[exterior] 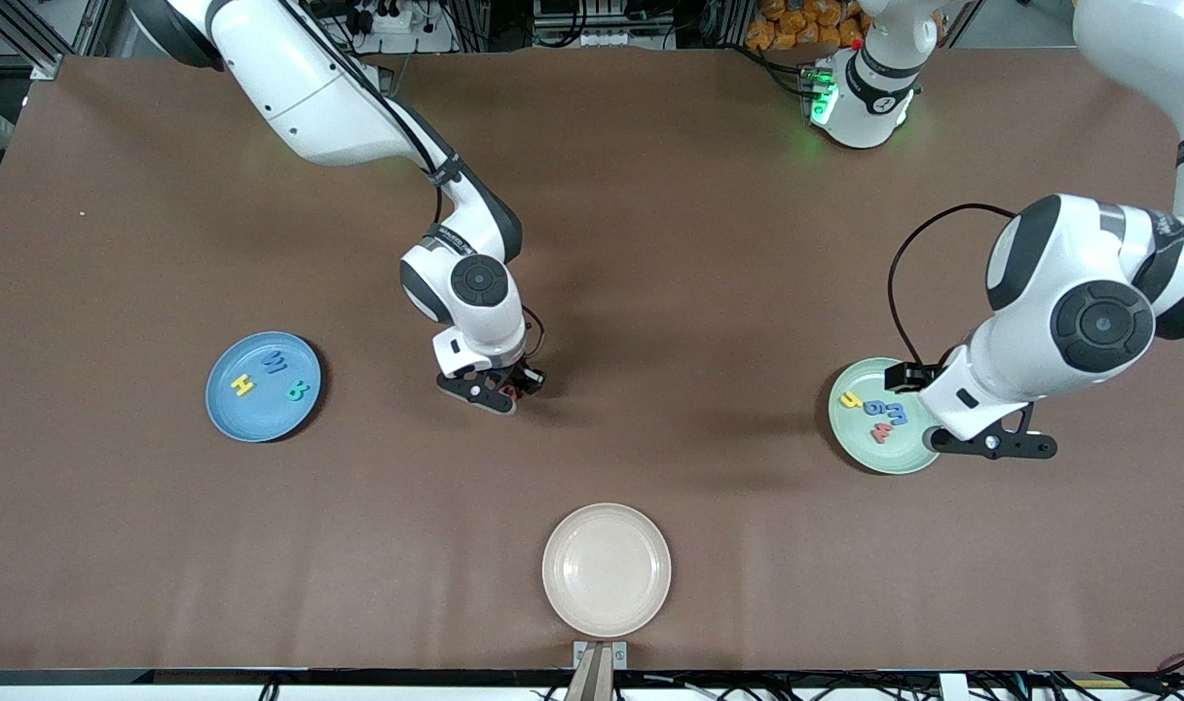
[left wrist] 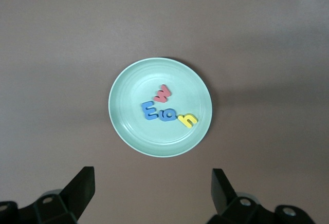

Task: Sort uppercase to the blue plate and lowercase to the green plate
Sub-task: 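Lower the Q onto the blue plate while the left gripper withdraws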

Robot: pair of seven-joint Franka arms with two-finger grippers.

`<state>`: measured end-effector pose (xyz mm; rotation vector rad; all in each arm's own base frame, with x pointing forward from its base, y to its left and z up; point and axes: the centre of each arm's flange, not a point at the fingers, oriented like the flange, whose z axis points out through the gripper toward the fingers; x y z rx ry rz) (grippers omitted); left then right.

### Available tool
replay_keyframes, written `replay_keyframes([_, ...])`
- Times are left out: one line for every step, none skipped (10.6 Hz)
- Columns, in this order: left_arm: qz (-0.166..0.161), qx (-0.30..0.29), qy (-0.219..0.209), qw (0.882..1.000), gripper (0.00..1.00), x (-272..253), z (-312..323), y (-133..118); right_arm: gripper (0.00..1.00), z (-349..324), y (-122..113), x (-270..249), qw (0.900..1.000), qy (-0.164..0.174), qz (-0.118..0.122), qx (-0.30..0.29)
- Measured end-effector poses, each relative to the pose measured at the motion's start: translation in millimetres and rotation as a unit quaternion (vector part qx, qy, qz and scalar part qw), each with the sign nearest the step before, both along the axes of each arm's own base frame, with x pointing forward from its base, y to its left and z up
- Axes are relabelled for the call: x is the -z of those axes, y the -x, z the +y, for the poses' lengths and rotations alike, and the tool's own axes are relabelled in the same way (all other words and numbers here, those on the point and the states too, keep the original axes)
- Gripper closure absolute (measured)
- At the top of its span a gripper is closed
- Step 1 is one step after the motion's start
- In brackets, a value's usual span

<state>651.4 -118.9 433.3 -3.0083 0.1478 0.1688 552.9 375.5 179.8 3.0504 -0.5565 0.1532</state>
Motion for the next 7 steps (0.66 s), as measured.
replay_keyframes([-0.005,-0.006,0.013,1.000,0.00,-20,-5,5,0.64,-9,-6,-1,1.000,0.006,0.005,-0.012])
replay_keyframes([-0.016,-0.013,0.027,0.999,0.00,-45,-8,12,0.64,-19,-11,-1,1.000,0.012,0.010,-0.024])
replay_keyframes([-0.029,-0.018,0.033,0.999,0.00,-70,-8,19,0.64,-26,-16,-1,0.999,0.015,0.014,-0.037])
replay_keyframes([-0.038,-0.021,0.031,0.999,0.00,-92,-7,28,0.64,-32,-19,-2,0.999,0.014,0.016,-0.049])
replay_keyframes([-0.046,-0.023,0.026,0.998,0.00,-111,-8,36,0.64,-38,-23,-4,0.998,0.014,0.020,-0.061])
replay_keyframes([-0.054,-0.024,0.026,0.998,0.00,-127,-10,44,0.64,-47,-28,-7,0.997,0.014,0.025,-0.074])
replay_keyframes([-0.057,-0.026,0.031,0.998,0.00,-141,-12,53,0.64,-57,-33,-9,0.996,0.015,0.030,-0.086])
